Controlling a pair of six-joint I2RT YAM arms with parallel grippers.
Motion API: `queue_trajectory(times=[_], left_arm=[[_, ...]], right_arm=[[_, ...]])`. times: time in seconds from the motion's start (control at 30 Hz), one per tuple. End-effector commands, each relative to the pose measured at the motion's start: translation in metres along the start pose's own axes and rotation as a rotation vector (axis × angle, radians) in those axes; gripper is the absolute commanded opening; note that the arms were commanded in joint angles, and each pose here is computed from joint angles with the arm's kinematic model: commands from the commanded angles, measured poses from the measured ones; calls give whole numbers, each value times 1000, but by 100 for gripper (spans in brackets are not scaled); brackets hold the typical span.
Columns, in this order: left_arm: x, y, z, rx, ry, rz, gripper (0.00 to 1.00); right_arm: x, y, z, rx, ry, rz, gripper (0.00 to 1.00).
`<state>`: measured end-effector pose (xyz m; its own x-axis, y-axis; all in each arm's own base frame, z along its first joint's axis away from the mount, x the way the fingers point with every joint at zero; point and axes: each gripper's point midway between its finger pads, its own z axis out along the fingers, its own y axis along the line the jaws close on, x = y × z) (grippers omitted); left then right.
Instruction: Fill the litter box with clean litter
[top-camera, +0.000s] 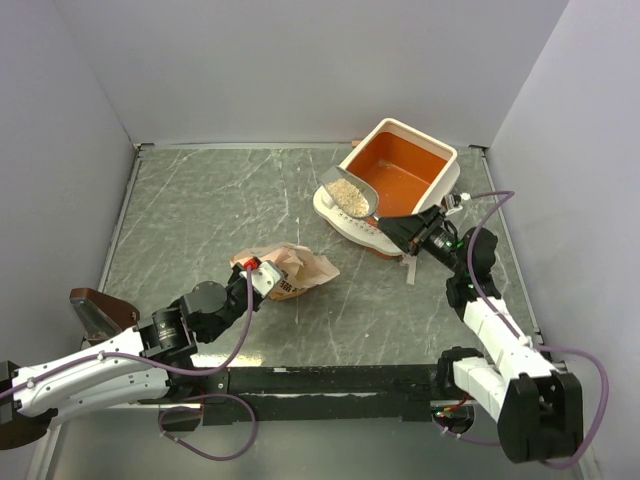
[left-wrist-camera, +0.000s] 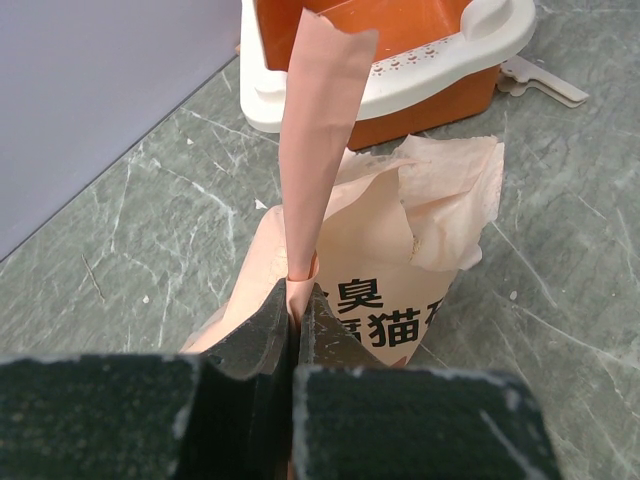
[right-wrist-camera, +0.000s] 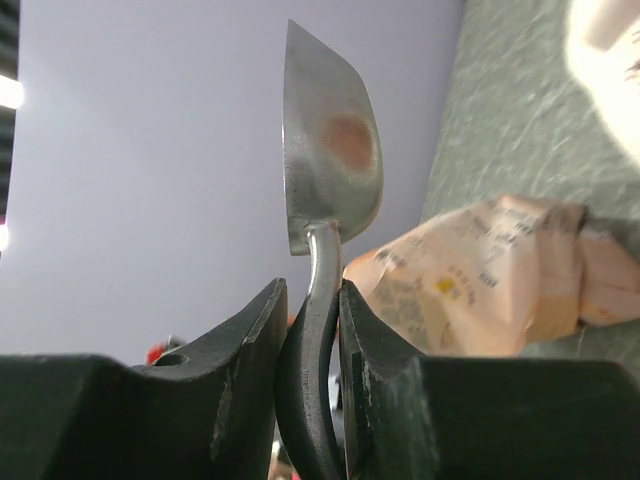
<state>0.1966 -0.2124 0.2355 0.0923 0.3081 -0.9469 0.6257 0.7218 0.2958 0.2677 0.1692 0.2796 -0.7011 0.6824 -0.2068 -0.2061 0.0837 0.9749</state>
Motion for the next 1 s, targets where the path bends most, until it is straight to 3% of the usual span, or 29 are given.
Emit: queue_trajectory(times=[0.0,0.17,0.2,0.3,0.53,0.73,0.97], left_arm=[[-39,3,-5,3,-130,-72,1],[-39,4,-5,1,-129,-70,1],[-39,4,-5,-1,-127,-68,1],[-39,6,-5,-8,-123,-69,1],[-40,8,-7,-14,-125,-68,1],[-44,11,-9,-21,-135,-77,1],[-49,15,-13,-29,-149,-86,1]], right_arm=[[-47,34,14,-53,-171,-108,0],[-84,22,19,116,-275,-206,0],[-90,5,15,217,-296,-188,0],[-115,3,9,384,-353,-330,0],[-142,-31,-25,798,-332,-490,0],[-157,-48,-20,946,-206,-582,0],[-160,-65,6,1093,37,-675,0]])
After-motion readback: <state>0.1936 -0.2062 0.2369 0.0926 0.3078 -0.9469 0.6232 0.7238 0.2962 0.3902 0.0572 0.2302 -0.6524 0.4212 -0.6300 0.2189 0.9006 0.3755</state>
